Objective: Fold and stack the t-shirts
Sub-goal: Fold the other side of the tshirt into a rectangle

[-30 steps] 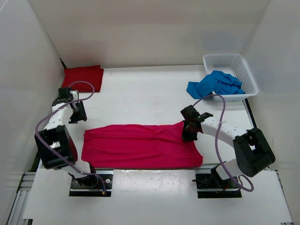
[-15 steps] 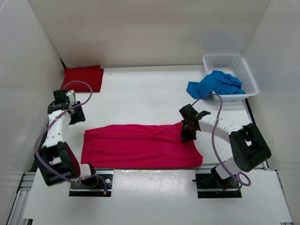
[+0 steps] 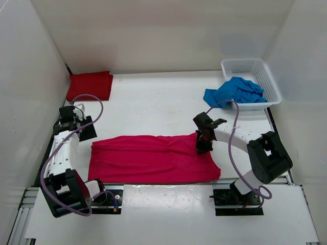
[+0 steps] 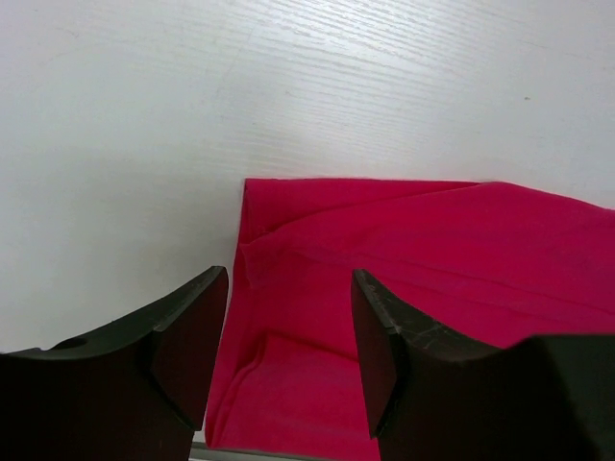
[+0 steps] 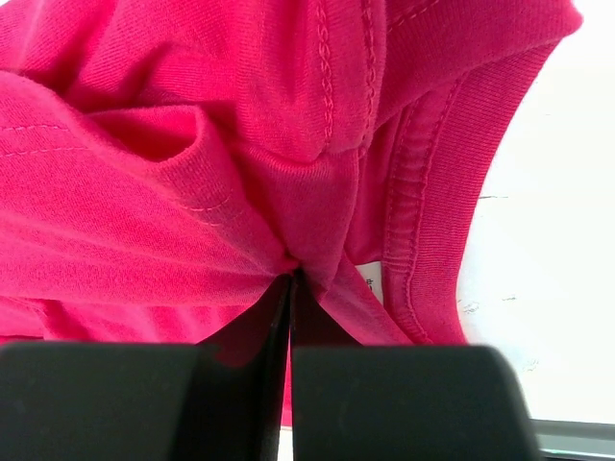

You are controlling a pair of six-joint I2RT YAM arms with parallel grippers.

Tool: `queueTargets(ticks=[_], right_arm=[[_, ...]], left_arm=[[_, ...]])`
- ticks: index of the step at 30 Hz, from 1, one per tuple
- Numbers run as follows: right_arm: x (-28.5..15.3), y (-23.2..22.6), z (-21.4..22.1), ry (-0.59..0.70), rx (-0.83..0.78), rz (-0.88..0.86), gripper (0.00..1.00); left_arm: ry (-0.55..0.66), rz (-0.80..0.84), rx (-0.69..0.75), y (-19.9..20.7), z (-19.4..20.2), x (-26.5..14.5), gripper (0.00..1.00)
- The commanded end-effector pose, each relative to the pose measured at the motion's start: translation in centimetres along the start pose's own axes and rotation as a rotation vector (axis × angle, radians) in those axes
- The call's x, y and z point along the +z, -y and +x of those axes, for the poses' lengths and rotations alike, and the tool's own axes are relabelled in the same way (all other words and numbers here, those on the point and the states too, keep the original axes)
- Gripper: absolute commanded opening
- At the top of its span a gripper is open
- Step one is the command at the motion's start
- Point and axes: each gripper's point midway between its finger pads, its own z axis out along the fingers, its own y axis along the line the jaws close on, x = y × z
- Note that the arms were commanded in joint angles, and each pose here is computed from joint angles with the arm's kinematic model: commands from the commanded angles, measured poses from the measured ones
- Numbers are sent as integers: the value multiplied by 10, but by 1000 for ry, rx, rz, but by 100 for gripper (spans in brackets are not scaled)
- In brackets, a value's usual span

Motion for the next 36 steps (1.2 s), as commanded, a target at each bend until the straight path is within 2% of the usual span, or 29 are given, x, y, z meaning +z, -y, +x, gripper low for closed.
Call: queueTargets(ticks=[1,8,17,22,26,29,33,34,36], right_arm=[[-5,0,-10,46,-14,16,0],[-7,2,-13,64,-14,25,0],[-8,1,-20,90,-22,29,0],[-6,4,-17,82,-32,35,0],[-6,3,-19,95,-31,37,0],[-6,3,-19,95,-31,37,0],[-6,3,-19,95,-31,37,0],[-6,3,-19,95,-31,37,0],[-6,3,-19,95,-31,37,0]], left_arm=[[11,80,2,14,0,6,65],[-47,128,36,30,-7,20,65],[-167,59,35,18,5,53,65],[-193,-1,39,7,6,66,65],[-236,-27,39,1,23,73,64],[-256,-50,40,-4,31,76,59],[-248,-50,41,-4,33,73,40],[-248,-41,40,-2,33,73,32],[-236,-40,40,-2,33,69,24]])
